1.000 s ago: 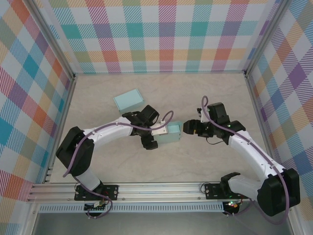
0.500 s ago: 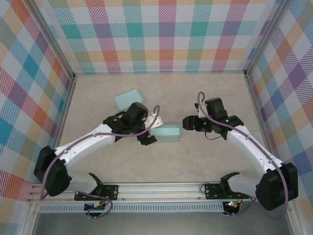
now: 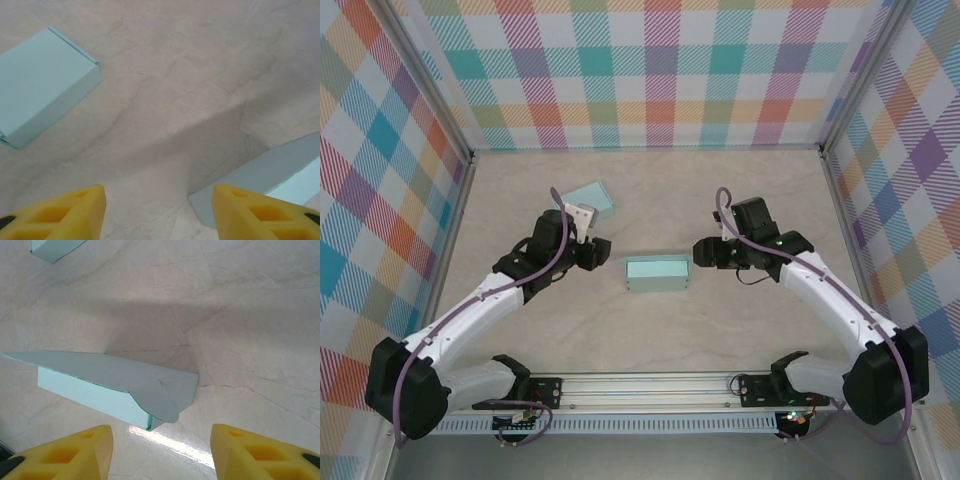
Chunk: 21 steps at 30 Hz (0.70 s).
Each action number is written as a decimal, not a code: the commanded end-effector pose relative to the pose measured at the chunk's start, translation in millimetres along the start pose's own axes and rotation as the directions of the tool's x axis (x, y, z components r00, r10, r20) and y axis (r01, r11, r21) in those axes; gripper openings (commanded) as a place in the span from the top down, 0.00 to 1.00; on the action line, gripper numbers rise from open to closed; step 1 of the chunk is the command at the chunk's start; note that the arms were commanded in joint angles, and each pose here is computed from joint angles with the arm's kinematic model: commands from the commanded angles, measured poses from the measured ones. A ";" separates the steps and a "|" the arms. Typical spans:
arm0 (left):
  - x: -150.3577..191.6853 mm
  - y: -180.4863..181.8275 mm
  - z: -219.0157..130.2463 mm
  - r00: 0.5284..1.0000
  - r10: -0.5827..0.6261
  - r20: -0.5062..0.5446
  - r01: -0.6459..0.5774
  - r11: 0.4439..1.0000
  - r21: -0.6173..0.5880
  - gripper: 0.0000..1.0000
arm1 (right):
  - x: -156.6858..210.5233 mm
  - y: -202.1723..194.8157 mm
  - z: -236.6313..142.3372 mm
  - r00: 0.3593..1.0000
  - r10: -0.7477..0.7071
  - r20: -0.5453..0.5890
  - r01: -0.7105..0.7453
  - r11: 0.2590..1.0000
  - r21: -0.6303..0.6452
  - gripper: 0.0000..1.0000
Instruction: Fold the paper box
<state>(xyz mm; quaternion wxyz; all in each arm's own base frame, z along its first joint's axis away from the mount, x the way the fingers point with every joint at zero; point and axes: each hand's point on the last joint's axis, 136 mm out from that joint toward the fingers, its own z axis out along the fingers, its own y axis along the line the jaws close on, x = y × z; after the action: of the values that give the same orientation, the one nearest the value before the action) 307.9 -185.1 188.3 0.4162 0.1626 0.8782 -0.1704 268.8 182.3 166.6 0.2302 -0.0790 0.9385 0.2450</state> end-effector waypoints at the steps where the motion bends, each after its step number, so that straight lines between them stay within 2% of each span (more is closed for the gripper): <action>1: -4.1 -13.3 0.5 0.998 -0.058 0.012 0.057 0.995 0.080 0.42 | -4.9 4.0 1.4 0.998 -0.062 -0.012 0.062 0.998 0.026 0.46; 5: 0.5 -12.6 4.1 1.000 -0.003 -0.006 0.004 0.997 0.077 0.41 | -3.7 5.8 10.2 0.994 -0.100 -0.045 0.102 0.994 0.047 0.47; 12: 6.7 -32.0 8.8 0.993 0.110 -0.045 -0.100 0.977 0.189 0.41 | -1.6 9.4 19.6 0.988 -0.137 -0.074 0.140 0.989 0.045 0.47; 21: 16.6 -32.7 21.1 0.976 0.197 -0.093 -0.181 0.971 0.159 0.41 | -0.6 15.0 23.3 0.986 -0.150 -0.076 0.153 0.988 0.031 0.51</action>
<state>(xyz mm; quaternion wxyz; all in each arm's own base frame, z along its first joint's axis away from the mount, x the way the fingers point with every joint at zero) 296.1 -215.2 160.2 0.3644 0.2597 0.8723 -0.1972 270.5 201.8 145.8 0.2039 -0.1397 0.9471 0.2049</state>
